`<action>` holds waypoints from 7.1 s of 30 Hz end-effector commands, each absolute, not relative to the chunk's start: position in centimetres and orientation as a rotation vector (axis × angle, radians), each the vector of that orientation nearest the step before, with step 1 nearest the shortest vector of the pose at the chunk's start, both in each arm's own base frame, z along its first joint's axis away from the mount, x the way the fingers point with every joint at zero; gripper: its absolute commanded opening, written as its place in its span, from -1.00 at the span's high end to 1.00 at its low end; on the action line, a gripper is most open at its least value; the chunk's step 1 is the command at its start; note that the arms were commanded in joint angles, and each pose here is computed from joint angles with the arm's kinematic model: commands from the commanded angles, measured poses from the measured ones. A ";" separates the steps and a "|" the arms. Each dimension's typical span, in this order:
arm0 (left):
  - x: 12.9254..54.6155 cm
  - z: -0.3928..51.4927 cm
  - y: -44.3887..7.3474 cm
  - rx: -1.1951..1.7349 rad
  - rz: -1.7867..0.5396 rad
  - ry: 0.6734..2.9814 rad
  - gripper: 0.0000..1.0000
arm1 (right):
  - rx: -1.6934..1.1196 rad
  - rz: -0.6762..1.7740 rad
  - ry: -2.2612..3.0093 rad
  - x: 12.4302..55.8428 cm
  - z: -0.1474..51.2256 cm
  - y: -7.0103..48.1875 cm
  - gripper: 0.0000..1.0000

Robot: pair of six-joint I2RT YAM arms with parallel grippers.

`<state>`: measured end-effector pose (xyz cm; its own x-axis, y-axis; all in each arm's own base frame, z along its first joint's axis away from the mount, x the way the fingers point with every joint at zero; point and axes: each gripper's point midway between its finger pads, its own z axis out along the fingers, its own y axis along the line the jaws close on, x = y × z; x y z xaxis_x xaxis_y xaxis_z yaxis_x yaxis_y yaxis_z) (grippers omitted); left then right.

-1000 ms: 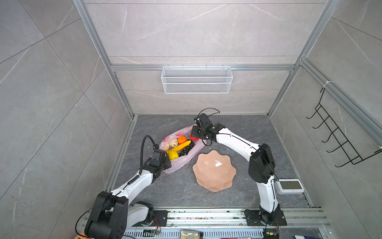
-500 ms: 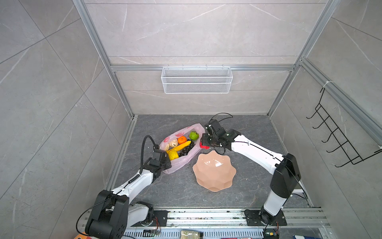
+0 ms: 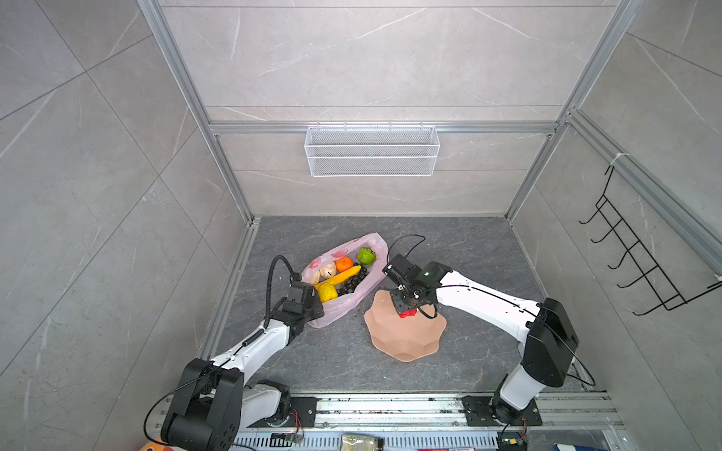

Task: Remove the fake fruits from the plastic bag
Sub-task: 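Lift the red apple out and move it over the peach bowl, then lower the red apple into the bowl and open the right gripper, then reach the right gripper back into the bag toward the yellow lemon, then grasp the yellow lemon with the right gripper and lift it out, then carry the yellow lemon over the peach bowl and lower it, then open the right gripper to drop the lemon beside the apple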

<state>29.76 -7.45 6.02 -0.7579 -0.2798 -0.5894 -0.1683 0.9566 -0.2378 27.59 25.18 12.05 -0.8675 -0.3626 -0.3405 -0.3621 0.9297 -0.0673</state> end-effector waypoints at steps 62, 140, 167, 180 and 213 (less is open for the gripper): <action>27.1 5.9 -6.4 -0.642 -0.350 2.377 0.93 | -0.565 0.550 2.433 28.8 16.9 44.4 -0.44; 27.2 6.1 -8.0 -0.553 -0.423 2.429 0.79 | -0.591 0.619 2.388 31.7 15.1 49.3 -0.13; 30.5 7.5 -9.3 -0.255 -0.353 2.446 0.80 | -0.769 0.034 2.620 23.9 14.3 30.8 -0.13; 30.2 7.7 -9.1 -0.248 -0.355 2.423 0.80 | -1.131 -0.291 2.769 21.8 8.5 27.4 -0.15; 30.1 7.6 -8.9 -0.248 -0.339 2.423 0.80 | -1.385 -0.486 2.809 22.7 5.1 26.3 -0.38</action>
<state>29.55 -8.93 6.78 -0.7801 -0.2779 -0.5605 -0.1141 0.9441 -0.3093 22.62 26.50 4.99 -0.6271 -0.7670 0.1360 -0.7709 0.5860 -0.2497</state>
